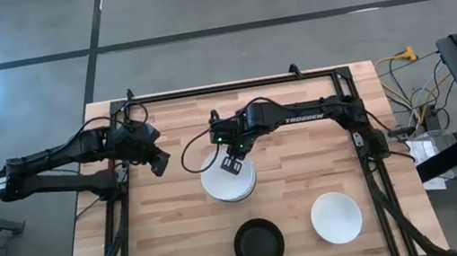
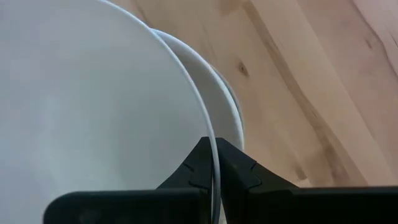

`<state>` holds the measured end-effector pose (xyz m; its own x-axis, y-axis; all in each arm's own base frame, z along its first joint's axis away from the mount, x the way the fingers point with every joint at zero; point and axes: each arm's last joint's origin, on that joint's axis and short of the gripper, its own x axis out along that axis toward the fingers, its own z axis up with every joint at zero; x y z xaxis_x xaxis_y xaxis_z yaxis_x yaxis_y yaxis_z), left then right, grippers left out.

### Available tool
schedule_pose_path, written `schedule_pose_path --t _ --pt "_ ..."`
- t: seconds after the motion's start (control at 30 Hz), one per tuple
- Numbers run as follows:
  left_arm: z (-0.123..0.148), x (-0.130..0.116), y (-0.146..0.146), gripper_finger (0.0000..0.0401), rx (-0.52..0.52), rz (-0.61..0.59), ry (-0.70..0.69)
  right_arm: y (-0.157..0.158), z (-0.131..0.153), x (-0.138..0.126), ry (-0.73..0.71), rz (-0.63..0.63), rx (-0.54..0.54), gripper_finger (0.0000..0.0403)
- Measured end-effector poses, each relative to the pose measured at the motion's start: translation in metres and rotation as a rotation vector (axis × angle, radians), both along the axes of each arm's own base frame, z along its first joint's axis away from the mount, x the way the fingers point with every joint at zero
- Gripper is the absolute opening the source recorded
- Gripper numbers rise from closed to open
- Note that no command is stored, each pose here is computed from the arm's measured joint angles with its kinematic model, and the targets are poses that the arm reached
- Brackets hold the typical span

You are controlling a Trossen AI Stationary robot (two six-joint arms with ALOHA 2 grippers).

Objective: Nest bowls inside each other
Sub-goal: Stack the white bowl on top of the other white bowl

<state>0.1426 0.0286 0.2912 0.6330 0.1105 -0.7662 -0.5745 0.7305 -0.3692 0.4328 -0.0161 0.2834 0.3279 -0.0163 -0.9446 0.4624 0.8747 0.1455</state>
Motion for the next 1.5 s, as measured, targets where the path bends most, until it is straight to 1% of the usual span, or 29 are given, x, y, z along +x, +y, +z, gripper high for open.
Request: schedule_pose_path --t 0.2,0.3,0.4,0.53,0.7,0.8,0.9,1.0,1.1,1.2,1.37,1.5 --pt "0.000 0.000 0.000 0.0000 -0.004 0.004 0.000 0.000 -0.009 0.003 0.028 -0.007 -0.025 0.0010" --pt "0.000 0.000 0.000 0.0000 -0.005 0.004 0.000 -0.001 -0.010 0.003 0.035 -0.018 -0.041 0.0023" --pt "0.000 0.000 0.000 0.0000 -0.005 0.004 0.000 0.000 -0.009 0.002 0.044 -0.021 -0.043 0.0049" --pt "0.000 0.000 0.000 0.0000 -0.006 0.004 0.000 -0.001 -0.005 0.001 0.050 -0.023 -0.050 0.0100" --pt "0.000 0.001 0.000 0.0000 -0.006 0.004 -0.006 -0.001 0.009 0.001 0.016 -0.019 -0.056 0.0157" --pt "0.000 0.001 0.000 0.0000 -0.007 0.003 -0.007 -0.001 0.024 0.002 -0.039 -0.019 -0.058 0.0177" --pt "0.000 0.001 0.000 0.0000 -0.009 0.004 -0.008 -0.001 0.039 0.003 -0.093 -0.020 -0.060 0.0183" --pt "0.000 0.001 0.000 0.0000 -0.008 0.005 -0.008 -0.002 0.046 0.003 -0.118 -0.014 -0.063 0.0179" --pt "0.000 0.001 0.000 0.0000 -0.009 0.005 -0.008 -0.003 0.047 0.003 -0.120 0.019 -0.067 0.0161" --pt "0.000 0.001 0.000 0.0000 -0.008 0.005 -0.008 -0.004 0.043 0.002 -0.101 0.047 -0.077 0.0122" --pt "0.000 0.001 0.000 0.0000 -0.009 0.005 -0.008 -0.008 0.034 0.002 -0.071 0.057 -0.085 0.0024" --pt "0.000 0.001 0.000 0.0000 -0.022 0.021 -0.010 -0.013 0.026 0.001 -0.041 0.042 -0.108 0.0012"
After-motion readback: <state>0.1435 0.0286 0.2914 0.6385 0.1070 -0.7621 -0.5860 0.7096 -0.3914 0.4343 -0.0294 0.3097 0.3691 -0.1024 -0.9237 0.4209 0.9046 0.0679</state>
